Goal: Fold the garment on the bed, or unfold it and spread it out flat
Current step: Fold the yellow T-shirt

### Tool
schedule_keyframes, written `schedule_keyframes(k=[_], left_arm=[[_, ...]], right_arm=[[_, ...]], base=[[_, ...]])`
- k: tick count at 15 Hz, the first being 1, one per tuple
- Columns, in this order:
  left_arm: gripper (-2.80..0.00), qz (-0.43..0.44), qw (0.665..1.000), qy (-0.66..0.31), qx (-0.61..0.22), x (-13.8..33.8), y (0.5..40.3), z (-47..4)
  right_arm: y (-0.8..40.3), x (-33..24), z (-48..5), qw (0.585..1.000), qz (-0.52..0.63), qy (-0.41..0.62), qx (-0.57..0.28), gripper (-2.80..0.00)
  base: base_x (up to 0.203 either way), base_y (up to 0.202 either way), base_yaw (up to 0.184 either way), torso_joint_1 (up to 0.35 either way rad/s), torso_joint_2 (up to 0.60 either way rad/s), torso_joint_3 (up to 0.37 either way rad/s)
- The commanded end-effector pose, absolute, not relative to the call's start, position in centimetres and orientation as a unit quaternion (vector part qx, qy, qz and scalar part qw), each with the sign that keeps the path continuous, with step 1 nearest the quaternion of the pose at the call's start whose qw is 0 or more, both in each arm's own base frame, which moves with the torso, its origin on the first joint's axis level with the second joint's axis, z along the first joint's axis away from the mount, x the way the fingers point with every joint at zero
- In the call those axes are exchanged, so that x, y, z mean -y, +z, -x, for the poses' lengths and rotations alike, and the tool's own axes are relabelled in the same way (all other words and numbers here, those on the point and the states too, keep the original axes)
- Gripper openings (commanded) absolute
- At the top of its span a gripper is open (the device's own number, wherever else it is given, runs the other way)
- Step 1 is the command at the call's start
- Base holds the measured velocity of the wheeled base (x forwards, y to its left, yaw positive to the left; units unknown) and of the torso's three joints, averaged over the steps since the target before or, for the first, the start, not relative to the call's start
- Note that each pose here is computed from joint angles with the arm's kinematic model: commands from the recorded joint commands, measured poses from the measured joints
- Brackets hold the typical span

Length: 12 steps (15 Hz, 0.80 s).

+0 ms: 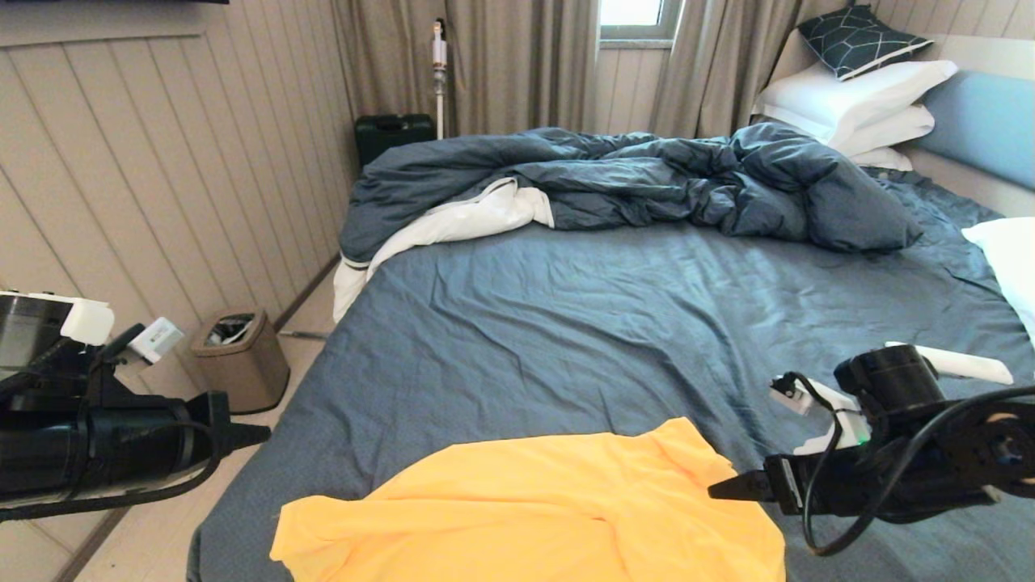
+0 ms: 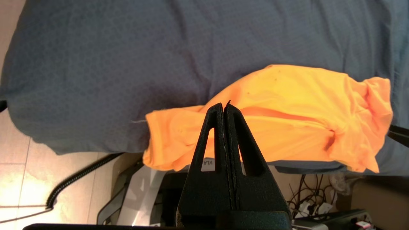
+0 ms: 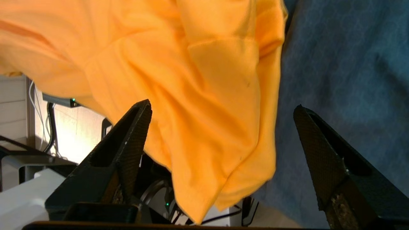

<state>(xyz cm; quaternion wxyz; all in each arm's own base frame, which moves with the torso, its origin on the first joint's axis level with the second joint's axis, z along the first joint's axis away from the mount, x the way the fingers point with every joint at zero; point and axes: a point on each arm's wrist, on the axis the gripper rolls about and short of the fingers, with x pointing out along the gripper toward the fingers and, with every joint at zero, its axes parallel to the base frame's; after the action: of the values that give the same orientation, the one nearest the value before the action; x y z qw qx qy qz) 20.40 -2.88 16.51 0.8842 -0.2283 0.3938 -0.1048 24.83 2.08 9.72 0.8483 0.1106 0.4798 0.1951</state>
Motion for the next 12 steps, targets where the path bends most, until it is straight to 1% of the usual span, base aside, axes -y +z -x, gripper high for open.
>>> schedule_keyframes(k=[1, 5, 12], left_arm=[[-2.8, 0.229, 0.886, -0.107, -0.389, 2.9, 16.77, -20.45], [-2.8, 0.231, 0.884, -0.108, -0.392, 2.9, 16.5, -20.37], [-2.8, 0.231, 0.884, -0.111, -0.39, 2.95, 16.75, -20.43]], right_arm=[[8.59, -2.13, -25.68, 0.84, -0.114, 0.194, -0.493, 0.0], [8.23, -2.63, -26.11, 0.839, -0.113, 0.201, -0.493, 0.0], [8.75, -3.08, -26.07, 0.838, -0.117, 0.217, -0.486, 0.0]], base=[[0.0, 0.0, 0.0, 0.0, 0.0, 0.0], [0.0, 0.0, 0.0, 0.0, 0.0, 0.0], [0.0, 0.0, 0.0, 0.0, 0.0, 0.0]])
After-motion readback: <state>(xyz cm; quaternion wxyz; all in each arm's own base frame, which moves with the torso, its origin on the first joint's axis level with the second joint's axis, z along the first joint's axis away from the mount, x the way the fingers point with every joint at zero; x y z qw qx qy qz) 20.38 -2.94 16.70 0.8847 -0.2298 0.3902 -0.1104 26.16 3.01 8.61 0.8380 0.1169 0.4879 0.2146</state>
